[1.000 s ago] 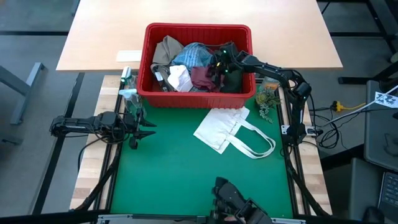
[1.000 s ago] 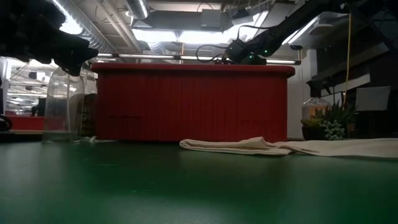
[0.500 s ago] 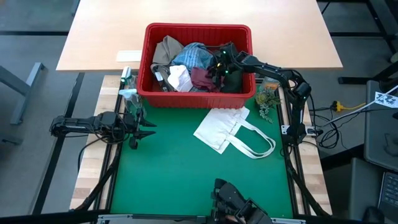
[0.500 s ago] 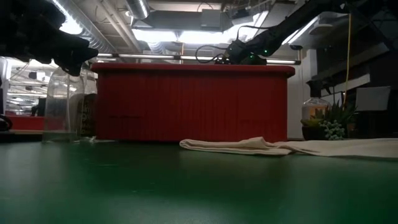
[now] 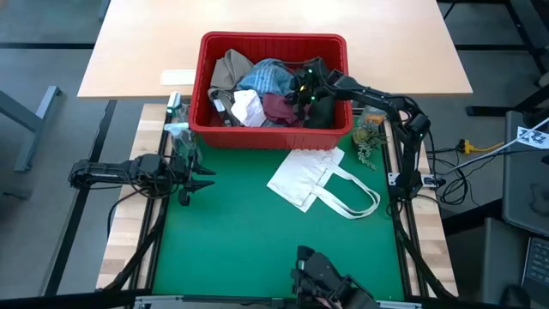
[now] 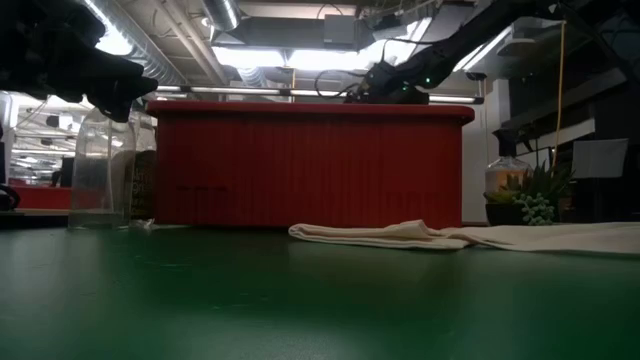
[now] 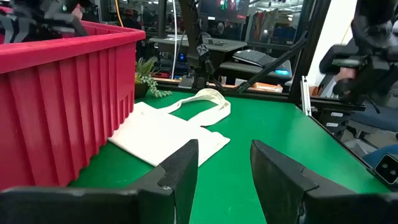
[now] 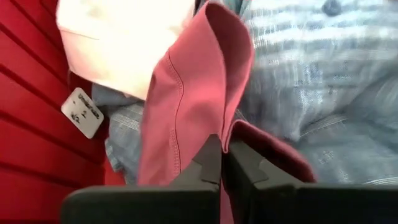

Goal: Fold Laundry from Bin
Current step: Remove the pink underwear from the red bin

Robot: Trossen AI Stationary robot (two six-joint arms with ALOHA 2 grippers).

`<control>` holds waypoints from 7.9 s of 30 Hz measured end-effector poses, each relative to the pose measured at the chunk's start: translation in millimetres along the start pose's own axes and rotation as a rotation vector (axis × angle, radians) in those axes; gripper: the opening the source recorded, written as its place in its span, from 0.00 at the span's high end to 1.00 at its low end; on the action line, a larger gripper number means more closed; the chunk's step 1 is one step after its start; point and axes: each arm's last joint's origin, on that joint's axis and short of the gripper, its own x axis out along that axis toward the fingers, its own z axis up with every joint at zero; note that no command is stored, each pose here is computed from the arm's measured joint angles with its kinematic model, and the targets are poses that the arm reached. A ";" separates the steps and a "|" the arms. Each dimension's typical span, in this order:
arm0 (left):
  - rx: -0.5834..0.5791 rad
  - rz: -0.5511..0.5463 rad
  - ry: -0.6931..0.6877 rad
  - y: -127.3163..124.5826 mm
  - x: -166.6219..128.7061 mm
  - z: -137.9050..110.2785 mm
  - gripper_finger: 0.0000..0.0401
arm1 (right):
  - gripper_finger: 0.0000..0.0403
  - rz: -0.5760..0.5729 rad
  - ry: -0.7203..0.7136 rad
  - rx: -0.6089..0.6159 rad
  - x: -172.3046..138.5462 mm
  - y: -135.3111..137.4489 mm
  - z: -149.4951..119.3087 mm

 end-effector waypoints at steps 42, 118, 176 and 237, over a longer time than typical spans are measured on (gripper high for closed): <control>-0.047 0.261 -0.614 3.2 -16.9 54.9 0.65 | 1.00 0.233 -0.074 -0.271 -95.5 160.2 159.0; 0.420 -0.455 -0.297 -95.7 210.8 111.4 0.65 | 0.99 0.691 0.190 -0.491 -155.4 388.3 117.1; 0.315 -0.265 0.273 -109.0 204.5 58.6 1.00 | 1.00 0.615 0.618 -0.439 -68.7 391.6 24.7; 0.168 -0.317 0.663 -184.5 190.9 -55.0 1.00 | 0.56 0.441 0.657 -0.568 45.4 409.5 -38.5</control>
